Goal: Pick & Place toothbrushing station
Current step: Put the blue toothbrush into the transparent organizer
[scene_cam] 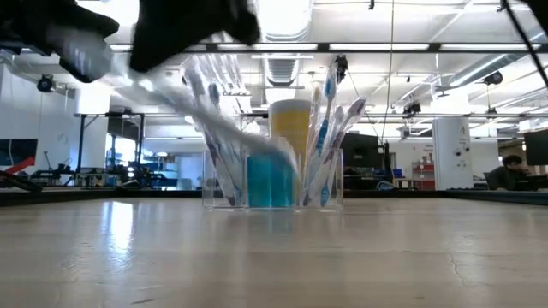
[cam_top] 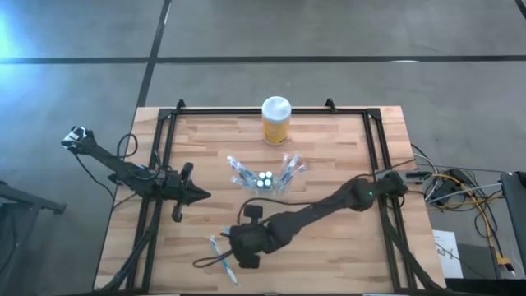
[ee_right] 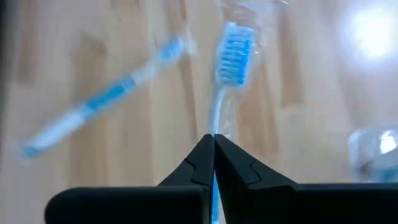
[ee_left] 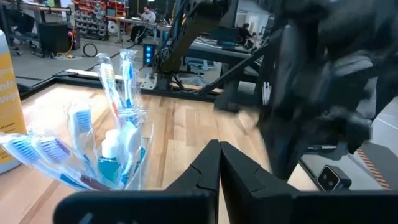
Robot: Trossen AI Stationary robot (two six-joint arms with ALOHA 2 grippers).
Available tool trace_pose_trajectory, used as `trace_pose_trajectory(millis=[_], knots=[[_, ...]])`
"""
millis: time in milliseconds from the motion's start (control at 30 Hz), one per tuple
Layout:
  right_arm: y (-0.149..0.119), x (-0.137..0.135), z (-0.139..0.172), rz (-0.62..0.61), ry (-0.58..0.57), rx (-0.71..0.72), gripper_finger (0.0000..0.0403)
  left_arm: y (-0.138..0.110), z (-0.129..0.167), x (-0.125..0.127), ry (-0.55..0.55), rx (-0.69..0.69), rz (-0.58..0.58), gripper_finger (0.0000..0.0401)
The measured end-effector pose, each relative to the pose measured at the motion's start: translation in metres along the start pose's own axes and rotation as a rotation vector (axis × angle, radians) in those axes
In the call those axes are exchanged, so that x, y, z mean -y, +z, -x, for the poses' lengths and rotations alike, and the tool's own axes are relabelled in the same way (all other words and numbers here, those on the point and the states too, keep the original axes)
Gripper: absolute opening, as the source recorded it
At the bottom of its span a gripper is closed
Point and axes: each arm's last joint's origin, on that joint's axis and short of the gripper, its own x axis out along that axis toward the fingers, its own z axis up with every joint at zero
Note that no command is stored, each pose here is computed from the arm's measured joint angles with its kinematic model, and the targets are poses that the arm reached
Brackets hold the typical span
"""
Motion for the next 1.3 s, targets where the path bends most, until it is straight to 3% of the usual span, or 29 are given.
trace_pose_trajectory(millis=[300,533,700,967,1200,1300], knots=[[0.011,-0.001,0.073,0.154,-0.079,0.165,0.0007,0.000,0.000,0.000,0.000,0.000,-0.001,0.0014],[0.005,0.016,0.108,0.187,-0.128,0.276,0.0008,-0.001,0.000,0.000,0.001,-0.003,-0.004,0.0010],[-0.018,0.042,0.140,0.115,-0.147,0.407,0.0008,-0.001,0.000,0.000,0.002,-0.008,-0.007,0.0012],[-0.088,0.093,0.149,-0.057,-0.330,0.570,0.0008,-0.001,0.000,0.000,0.003,-0.008,-0.015,0.0014],[-0.128,0.132,0.120,-0.213,-0.416,0.664,0.0008,-0.001,0.000,-0.001,0.012,0.000,-0.017,0.0014],[-0.145,0.140,0.105,-0.229,-0.433,0.622,0.0008,0.000,0.000,-0.001,0.015,0.002,-0.017,0.0014]])
